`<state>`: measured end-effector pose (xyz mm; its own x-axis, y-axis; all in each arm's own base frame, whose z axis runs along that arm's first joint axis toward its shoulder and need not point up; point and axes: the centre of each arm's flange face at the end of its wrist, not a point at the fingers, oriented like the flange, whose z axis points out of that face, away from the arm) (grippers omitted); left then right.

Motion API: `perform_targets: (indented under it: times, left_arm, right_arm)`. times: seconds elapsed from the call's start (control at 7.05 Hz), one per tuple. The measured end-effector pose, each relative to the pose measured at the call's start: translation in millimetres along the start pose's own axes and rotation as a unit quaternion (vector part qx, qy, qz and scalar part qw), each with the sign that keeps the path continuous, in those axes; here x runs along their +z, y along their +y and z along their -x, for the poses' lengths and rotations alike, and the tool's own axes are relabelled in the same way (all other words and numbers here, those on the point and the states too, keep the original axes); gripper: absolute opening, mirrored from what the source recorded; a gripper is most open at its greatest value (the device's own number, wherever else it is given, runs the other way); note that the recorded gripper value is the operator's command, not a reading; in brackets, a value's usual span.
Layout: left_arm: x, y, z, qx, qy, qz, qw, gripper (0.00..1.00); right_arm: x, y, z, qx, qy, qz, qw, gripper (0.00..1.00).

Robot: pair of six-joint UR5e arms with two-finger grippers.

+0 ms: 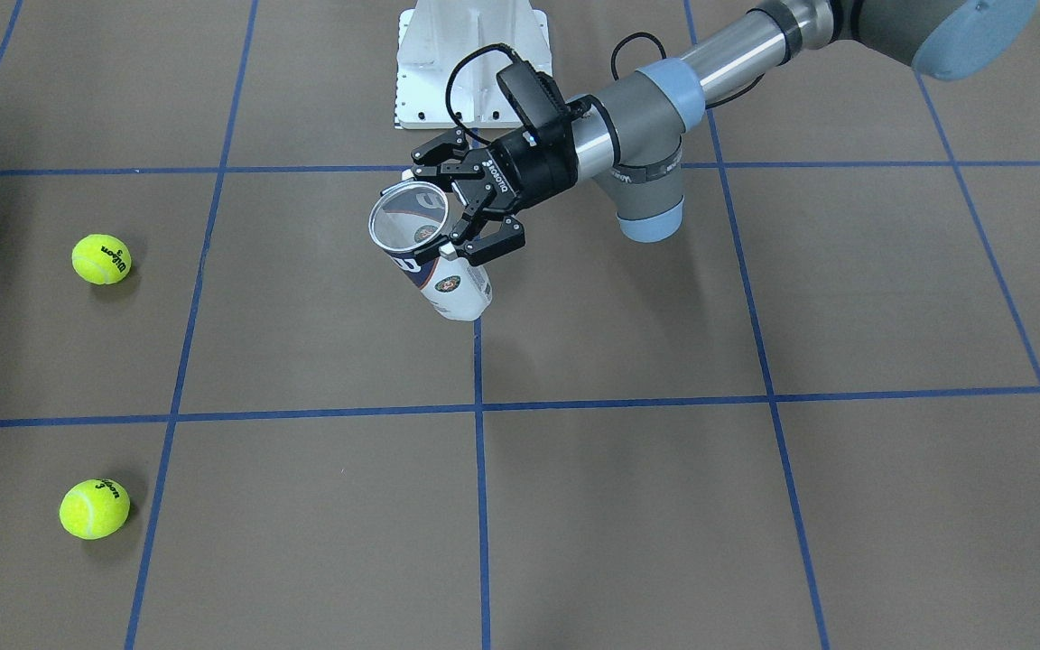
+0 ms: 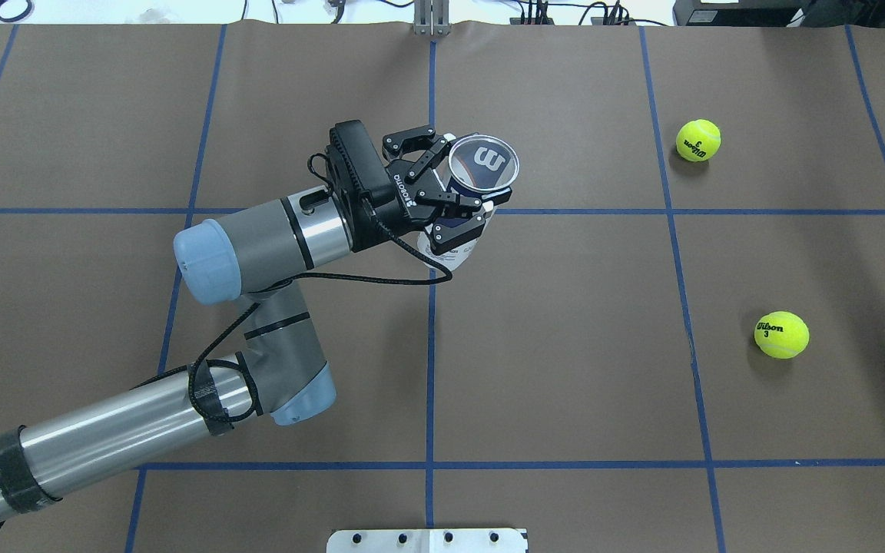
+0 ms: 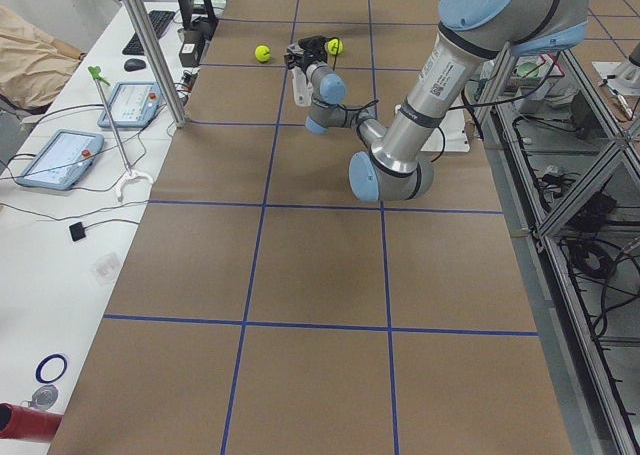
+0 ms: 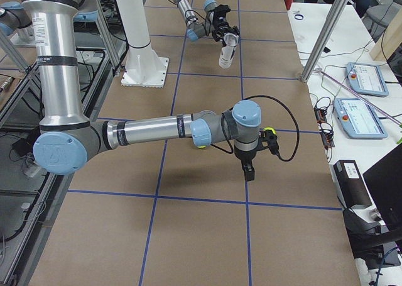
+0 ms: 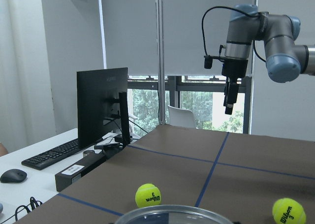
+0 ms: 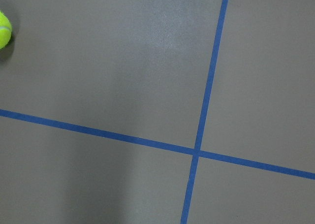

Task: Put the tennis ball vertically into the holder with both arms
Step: 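Lift and rotate the white can upright with the left gripper, then reach the right gripper toward the nearer yellow tennis ball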

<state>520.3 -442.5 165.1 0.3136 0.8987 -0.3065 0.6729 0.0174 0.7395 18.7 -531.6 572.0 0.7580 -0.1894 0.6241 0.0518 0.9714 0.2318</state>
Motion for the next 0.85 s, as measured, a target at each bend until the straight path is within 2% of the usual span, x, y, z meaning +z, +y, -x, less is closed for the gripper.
perform_targets:
  times: [0.28, 0.85]
  left_arm:
    - [-14.7, 34.7, -5.0, -0.015, -0.006, -0.041, 0.999, 0.58]
    - [-31.8, 84.2, -10.7, -0.021, -0.001, -0.039, 0.999, 0.59]
  right_arm:
    - [-2.7, -1.4, 2.2, 0.001, 0.0, -0.003, 1.0, 1.0]
    - [-4.9, -4.1, 4.2, 0.006, -0.001, -0.006, 1.0, 1.0]
